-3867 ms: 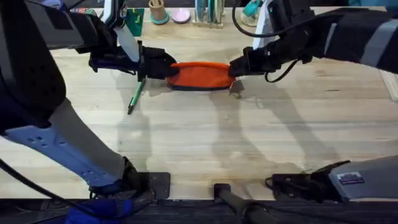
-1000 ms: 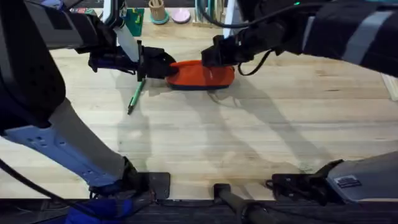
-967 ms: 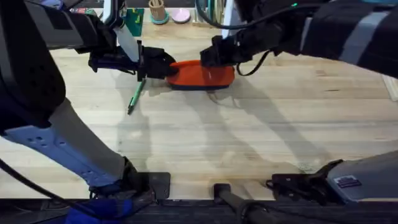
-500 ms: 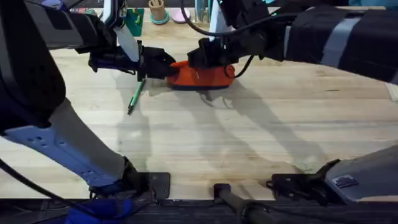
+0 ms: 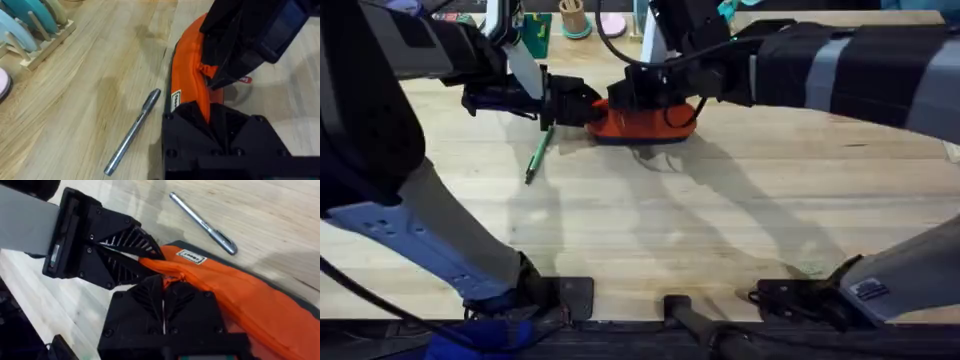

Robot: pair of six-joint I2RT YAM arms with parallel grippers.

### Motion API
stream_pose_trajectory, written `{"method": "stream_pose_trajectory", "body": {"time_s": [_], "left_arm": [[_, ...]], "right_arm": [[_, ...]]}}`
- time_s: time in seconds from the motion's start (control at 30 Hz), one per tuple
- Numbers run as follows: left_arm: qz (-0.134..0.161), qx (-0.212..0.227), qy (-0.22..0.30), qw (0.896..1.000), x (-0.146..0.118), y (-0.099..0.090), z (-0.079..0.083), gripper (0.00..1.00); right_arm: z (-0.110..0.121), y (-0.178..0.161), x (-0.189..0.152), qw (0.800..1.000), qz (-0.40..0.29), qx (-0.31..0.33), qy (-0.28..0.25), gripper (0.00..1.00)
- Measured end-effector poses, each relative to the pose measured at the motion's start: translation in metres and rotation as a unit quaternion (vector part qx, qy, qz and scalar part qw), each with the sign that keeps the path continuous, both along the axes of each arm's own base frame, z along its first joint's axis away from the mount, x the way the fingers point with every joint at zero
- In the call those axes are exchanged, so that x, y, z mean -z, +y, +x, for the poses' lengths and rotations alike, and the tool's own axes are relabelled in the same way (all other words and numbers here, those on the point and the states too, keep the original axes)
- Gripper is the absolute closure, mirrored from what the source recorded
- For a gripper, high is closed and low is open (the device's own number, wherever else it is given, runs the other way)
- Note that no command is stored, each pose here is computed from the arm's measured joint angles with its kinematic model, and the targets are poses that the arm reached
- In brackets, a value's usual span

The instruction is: Unzip the bag, pick up the pens from the table one at a time and place them inside, then zip the bag closed.

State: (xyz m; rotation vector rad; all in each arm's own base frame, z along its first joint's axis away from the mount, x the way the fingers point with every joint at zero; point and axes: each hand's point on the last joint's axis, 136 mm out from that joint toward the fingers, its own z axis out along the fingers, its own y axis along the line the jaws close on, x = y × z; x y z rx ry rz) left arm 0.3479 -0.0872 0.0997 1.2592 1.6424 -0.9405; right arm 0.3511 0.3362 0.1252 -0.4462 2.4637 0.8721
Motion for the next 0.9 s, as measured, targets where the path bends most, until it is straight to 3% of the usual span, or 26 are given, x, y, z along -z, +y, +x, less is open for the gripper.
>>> {"method": "stream_pose_trajectory", "body": {"time_s": [0.9], "left_arm": [[0.004, -0.006, -0.003, 1.000, 0.000, 0.005, 0.002, 0.959]], "right_arm": [[0.007, 0.027, -0.004, 0.999, 0.035, -0.006, 0.003, 0.973]]}}
